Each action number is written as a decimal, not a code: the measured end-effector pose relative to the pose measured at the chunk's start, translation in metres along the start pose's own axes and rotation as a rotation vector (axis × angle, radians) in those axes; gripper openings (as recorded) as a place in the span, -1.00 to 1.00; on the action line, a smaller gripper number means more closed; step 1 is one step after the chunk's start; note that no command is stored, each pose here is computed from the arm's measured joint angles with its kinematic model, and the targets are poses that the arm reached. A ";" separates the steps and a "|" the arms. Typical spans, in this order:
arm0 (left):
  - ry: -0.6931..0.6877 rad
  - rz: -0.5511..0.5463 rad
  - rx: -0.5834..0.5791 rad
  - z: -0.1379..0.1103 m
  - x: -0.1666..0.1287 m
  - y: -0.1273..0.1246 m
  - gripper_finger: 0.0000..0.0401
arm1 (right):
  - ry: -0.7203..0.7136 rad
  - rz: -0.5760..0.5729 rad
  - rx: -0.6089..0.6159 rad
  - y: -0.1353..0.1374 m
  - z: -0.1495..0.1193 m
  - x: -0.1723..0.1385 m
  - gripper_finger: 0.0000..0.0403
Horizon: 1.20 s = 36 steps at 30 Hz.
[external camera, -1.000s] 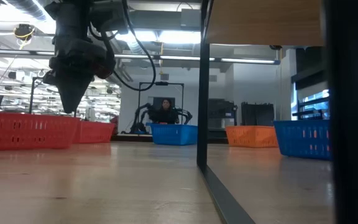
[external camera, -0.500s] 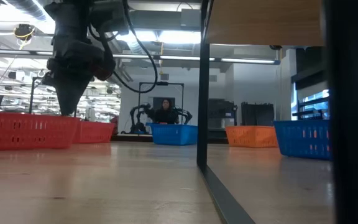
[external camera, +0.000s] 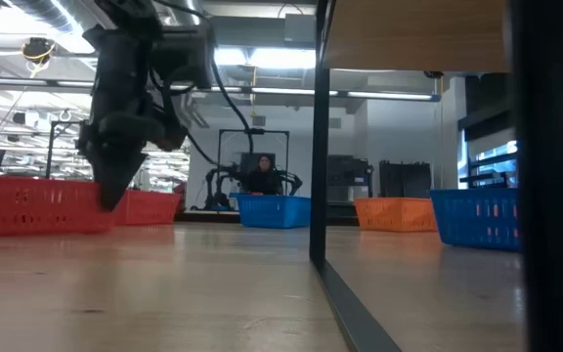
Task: Stack baskets on shelf by color
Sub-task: Stack the bottom red basket on top of the red basket on the shelf
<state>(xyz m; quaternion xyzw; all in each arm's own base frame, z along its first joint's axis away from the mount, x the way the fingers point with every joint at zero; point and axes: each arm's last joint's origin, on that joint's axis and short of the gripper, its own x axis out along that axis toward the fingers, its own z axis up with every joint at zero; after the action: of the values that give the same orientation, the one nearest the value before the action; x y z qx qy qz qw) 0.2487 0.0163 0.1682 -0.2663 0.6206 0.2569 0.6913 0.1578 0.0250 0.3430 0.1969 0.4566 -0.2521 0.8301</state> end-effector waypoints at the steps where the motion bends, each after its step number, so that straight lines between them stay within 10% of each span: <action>1: 0.011 -0.002 0.015 0.000 0.002 0.000 -0.73 | 0.000 0.000 -0.006 0.000 0.000 0.000 -0.99; 7: -0.007 -0.042 0.074 0.007 -0.010 -0.009 -0.97 | 0.004 0.005 -0.023 0.000 0.000 0.000 -0.99; 16: -0.323 -0.118 0.235 0.051 -0.107 -0.039 -1.00 | 0.029 0.059 -0.055 0.003 0.000 0.000 -0.99; 26: -0.676 -0.248 0.935 0.057 -0.211 -0.068 -1.00 | -0.073 0.112 -0.273 0.010 0.008 -0.001 -0.81; 36: -0.679 -0.357 1.099 0.051 -0.215 -0.080 -1.00 | -0.464 0.294 -0.589 0.037 0.038 -0.013 -0.57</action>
<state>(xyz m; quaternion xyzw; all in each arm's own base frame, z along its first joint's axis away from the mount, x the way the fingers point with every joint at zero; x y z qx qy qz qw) 0.3196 -0.0123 0.3909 0.1213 0.3556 -0.1453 0.9153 0.1992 0.0362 0.3765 -0.0482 0.2770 -0.0268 0.9593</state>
